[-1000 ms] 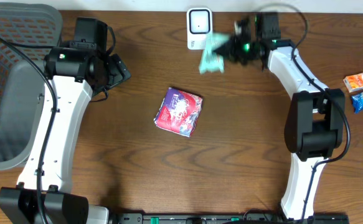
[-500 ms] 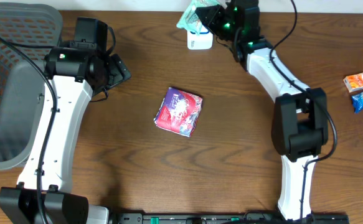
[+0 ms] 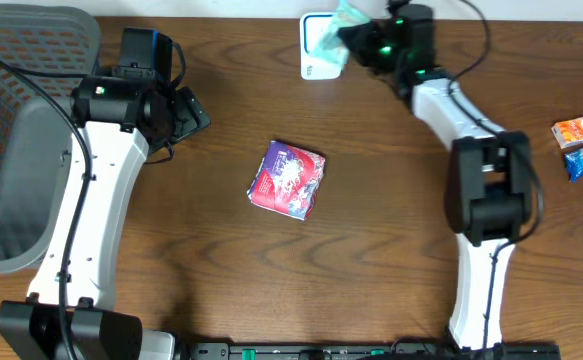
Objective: Scan the item barcode
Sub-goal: 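Swing the green pack to the right edge and drop it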
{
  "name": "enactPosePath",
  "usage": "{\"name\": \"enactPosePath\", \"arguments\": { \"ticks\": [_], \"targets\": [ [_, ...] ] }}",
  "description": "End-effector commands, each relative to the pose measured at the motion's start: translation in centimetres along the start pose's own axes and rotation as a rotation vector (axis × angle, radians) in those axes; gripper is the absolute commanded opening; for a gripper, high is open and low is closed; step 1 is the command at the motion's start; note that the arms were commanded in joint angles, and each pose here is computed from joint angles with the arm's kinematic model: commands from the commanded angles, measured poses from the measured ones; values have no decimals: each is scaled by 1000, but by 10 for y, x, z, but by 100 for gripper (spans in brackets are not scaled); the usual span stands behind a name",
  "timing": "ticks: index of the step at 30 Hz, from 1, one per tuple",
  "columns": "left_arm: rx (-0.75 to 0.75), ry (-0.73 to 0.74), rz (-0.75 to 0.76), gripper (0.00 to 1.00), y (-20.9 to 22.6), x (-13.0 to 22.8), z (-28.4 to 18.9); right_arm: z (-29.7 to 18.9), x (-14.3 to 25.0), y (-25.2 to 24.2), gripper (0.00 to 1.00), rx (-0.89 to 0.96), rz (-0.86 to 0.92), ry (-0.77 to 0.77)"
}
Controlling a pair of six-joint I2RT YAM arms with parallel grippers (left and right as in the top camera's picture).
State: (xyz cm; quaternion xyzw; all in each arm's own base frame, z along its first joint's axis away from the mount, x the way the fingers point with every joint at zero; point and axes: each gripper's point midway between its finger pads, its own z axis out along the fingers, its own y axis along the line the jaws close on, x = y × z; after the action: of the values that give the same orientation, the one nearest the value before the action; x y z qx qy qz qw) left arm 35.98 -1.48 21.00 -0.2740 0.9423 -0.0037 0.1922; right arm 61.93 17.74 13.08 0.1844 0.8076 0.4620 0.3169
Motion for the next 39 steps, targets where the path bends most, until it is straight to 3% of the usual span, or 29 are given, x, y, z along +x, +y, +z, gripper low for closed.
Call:
{"name": "enactPosePath", "arguments": {
  "ticks": [1,8,16,20,22,24,26,32,39],
  "targets": [
    [-12,-7,-11,98,3,-2,-1,-65,-58,10,1,23,-68,-64],
    [-12,-7,-11,98,3,-2,-1,-181,-101,-103,1,452,7,-120],
    [-12,-6,-11,98,3,-2,-1,-315,-120,-212,2,780,140,-170],
    [-12,-6,-11,98,3,-2,-1,-360,-124,-241,22,890,147,-191],
    [-12,-7,-12,98,3,-2,-1,-376,-124,-250,39,921,147,-193],
    [-12,-6,-11,98,3,-2,-1,-384,-124,-256,54,930,157,-194],
    [-12,-6,-11,97,3,-2,-1,-387,-121,-259,63,935,169,-189],
    [-12,-6,-11,98,3,-2,-1,-363,-107,-242,61,816,136,-90],
    [-12,-6,-11,98,3,-2,-1,-304,-88,-178,60,611,-15,39]
  ]
}}
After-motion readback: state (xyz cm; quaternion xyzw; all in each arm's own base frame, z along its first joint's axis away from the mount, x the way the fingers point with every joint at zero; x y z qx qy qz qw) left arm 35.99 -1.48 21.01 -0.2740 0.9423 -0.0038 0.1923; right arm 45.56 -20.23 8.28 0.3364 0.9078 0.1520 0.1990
